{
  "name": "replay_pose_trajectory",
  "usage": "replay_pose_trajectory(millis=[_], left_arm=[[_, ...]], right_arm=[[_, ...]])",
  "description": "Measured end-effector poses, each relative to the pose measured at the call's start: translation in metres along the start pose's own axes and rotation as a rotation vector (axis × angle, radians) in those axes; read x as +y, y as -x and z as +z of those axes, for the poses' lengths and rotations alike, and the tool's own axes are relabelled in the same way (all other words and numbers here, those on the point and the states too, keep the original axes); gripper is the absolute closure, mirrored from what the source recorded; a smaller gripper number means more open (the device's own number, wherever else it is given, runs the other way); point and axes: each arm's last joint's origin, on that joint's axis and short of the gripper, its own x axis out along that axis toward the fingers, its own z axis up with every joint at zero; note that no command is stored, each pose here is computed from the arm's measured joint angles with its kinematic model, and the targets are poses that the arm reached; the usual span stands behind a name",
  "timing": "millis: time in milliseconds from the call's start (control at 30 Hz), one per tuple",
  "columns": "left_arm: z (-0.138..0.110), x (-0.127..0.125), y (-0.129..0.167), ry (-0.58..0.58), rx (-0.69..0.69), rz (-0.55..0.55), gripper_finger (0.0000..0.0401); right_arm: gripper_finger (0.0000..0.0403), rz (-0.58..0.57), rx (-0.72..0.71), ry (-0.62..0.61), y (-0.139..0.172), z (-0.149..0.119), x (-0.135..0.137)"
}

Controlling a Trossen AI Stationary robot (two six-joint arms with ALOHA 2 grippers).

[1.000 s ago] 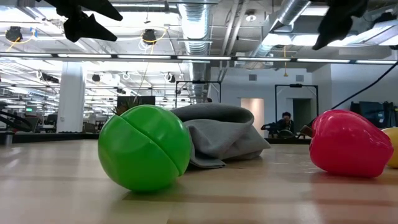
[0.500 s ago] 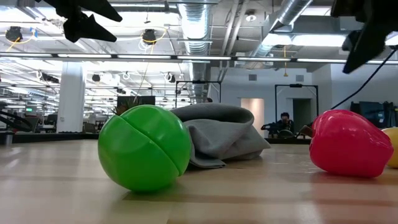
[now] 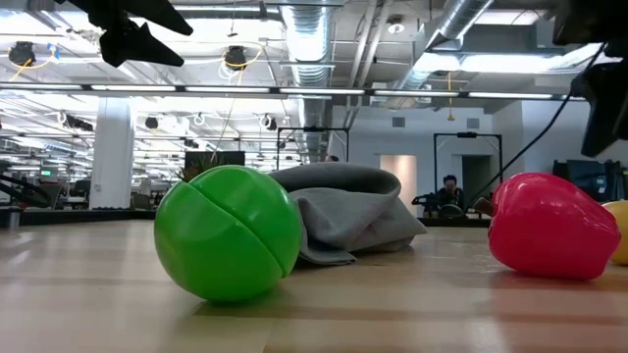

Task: Pick and placing Produce into tupperware
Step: Put the yellow lemon into the transparent container

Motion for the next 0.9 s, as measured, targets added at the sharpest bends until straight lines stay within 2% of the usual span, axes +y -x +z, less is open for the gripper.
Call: replay_pose_trajectory(millis=[233,567,900], left_arm=[[0.0,0.0,0.0,0.0,0.0,0.0,0.009],[-0.001,0.0,0.0,-0.003,0.01,-0.01,0.009],[-0.003,0.0,0.0,-0.015,0.04,-0.025,0.009]], right_arm=[[0.0075,0.034,-0.001,0.014,-0.018,-0.006,0.022],[0.0075,0.061,-0.005,-0.028,-0.038,-0.012,0.041],[0.0075,-0.001,0.022,-0.081,-0.061,-0.016,0.046]])
